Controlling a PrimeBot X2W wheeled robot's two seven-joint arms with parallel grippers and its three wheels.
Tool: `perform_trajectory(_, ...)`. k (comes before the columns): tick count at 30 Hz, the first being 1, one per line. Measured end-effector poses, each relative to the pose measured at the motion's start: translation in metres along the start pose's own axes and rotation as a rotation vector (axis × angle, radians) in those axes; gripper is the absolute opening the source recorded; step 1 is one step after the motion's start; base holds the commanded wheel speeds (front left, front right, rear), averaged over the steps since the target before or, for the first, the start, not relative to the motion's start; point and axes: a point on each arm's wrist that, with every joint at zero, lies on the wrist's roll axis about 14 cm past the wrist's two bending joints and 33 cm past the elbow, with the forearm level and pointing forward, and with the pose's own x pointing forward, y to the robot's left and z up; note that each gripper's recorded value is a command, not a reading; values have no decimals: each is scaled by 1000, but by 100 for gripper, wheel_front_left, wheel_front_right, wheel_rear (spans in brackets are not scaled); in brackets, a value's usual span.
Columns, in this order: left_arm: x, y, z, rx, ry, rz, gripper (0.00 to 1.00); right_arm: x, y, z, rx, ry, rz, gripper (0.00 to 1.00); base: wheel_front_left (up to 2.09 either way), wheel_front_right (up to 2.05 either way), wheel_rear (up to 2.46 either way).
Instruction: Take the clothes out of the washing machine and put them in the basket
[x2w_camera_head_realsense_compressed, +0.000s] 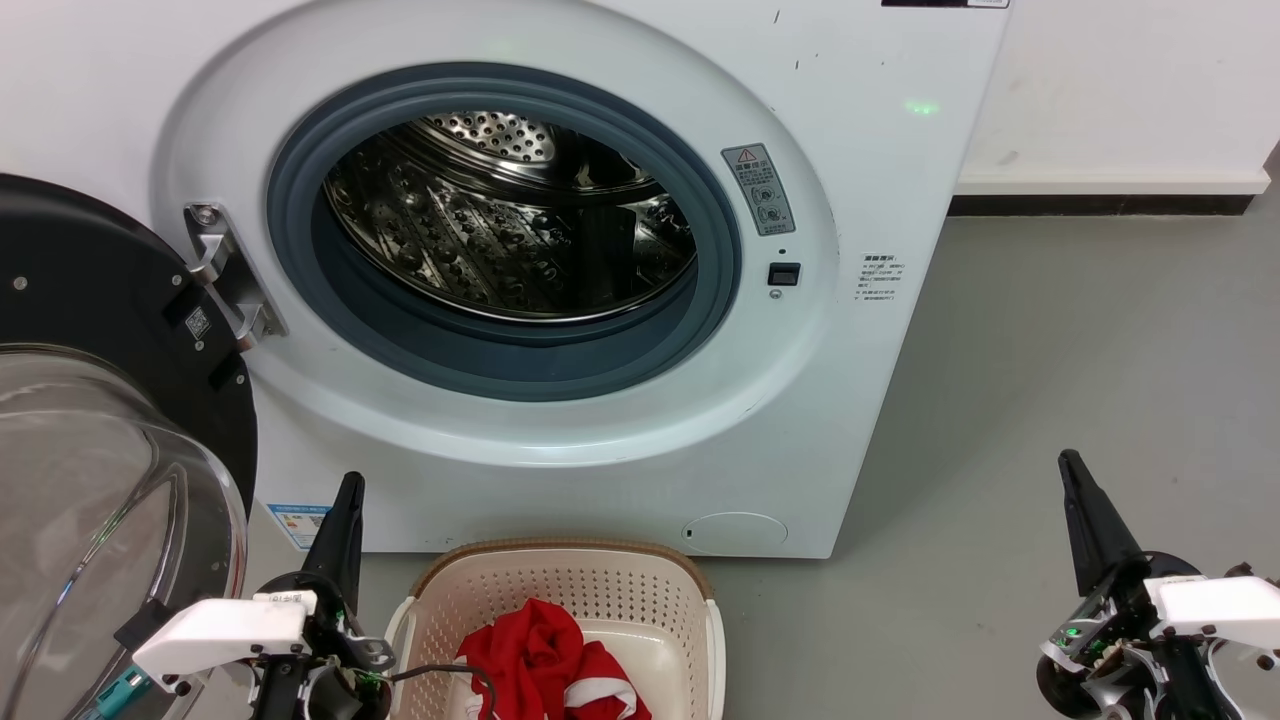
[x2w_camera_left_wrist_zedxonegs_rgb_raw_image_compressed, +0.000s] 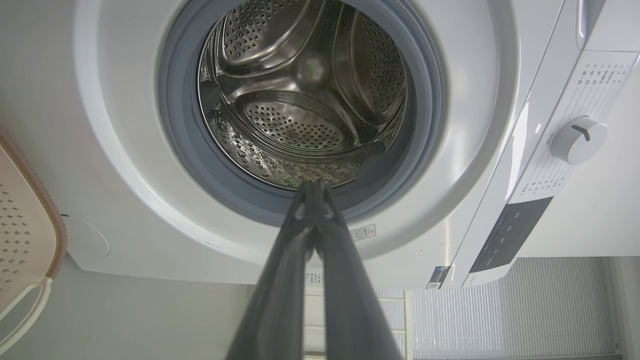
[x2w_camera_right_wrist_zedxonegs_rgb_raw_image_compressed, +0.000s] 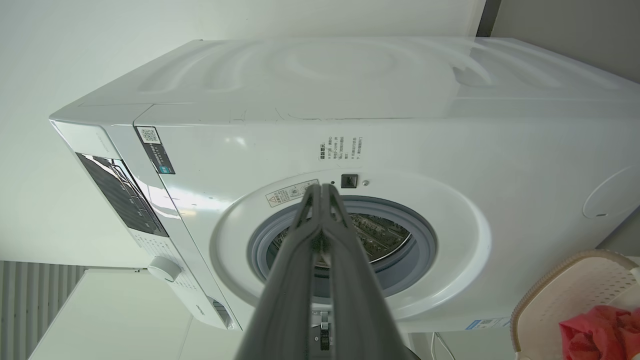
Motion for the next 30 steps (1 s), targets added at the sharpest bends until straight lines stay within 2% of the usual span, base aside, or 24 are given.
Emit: perform_trajectory(30, 0, 0, 0, 0, 0, 0, 0, 0, 0, 0, -2, 1, 0, 0, 0, 0, 0)
